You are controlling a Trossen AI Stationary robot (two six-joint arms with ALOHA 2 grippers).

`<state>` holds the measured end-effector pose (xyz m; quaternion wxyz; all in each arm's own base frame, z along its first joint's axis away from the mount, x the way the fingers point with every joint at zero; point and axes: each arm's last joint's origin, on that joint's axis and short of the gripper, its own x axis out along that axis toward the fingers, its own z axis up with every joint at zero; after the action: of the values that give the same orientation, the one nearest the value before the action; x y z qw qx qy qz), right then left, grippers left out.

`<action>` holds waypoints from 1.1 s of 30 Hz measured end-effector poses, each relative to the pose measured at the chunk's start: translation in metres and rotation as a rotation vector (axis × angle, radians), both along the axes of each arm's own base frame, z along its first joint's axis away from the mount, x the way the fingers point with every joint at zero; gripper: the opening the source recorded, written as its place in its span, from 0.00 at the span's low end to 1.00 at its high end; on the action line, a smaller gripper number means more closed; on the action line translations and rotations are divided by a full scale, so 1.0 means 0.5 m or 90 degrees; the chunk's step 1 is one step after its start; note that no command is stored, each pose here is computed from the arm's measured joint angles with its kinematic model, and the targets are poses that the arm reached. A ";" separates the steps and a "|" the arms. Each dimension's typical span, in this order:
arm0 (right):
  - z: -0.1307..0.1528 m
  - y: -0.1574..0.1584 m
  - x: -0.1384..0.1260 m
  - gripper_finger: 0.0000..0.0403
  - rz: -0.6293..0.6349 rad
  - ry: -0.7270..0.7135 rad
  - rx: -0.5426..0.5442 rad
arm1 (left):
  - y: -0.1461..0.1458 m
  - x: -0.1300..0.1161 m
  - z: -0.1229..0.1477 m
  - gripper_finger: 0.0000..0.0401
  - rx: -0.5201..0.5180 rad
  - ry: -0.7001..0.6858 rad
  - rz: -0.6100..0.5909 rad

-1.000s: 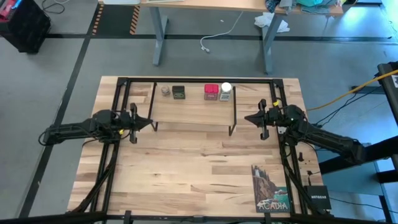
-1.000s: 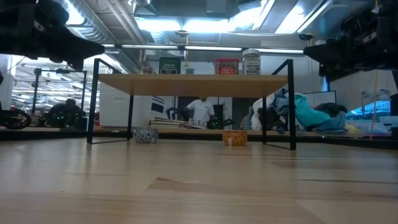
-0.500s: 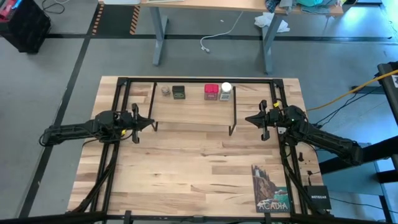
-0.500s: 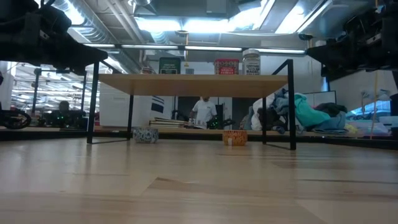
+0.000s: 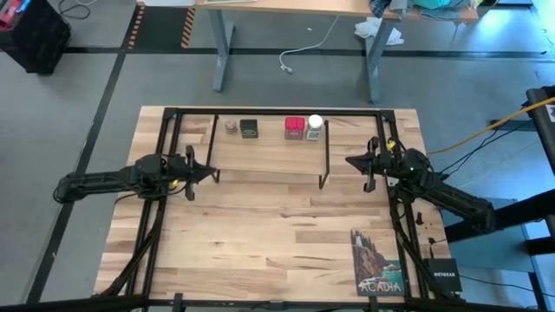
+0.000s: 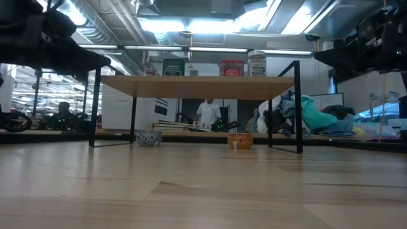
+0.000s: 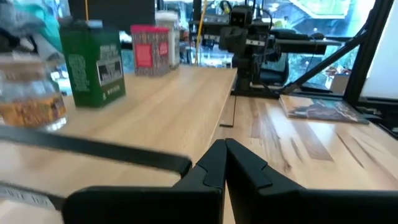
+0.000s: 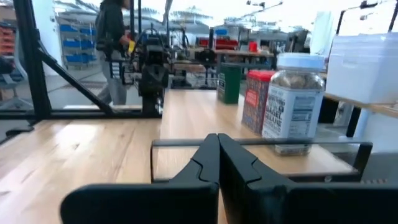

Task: Shelf spices
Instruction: Return to Home Position

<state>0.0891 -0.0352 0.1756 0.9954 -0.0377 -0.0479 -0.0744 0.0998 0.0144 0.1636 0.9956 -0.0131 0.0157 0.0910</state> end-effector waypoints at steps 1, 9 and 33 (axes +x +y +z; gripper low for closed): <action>-0.003 0.000 0.000 0.00 0.000 0.008 0.005 | 0.000 0.001 -0.002 0.00 -0.008 0.006 0.000; -0.005 0.001 0.000 0.00 0.014 0.011 0.036 | 0.001 0.012 -0.017 0.00 -0.103 0.049 0.005; -0.010 -0.002 0.001 0.09 -0.014 0.024 0.062 | 0.001 0.014 -0.021 0.00 -0.088 0.064 0.006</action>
<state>0.0898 -0.0363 0.1705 0.9959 0.0088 -0.0252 -0.0868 0.1066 0.0149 0.1531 0.9899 -0.0772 0.0722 0.0947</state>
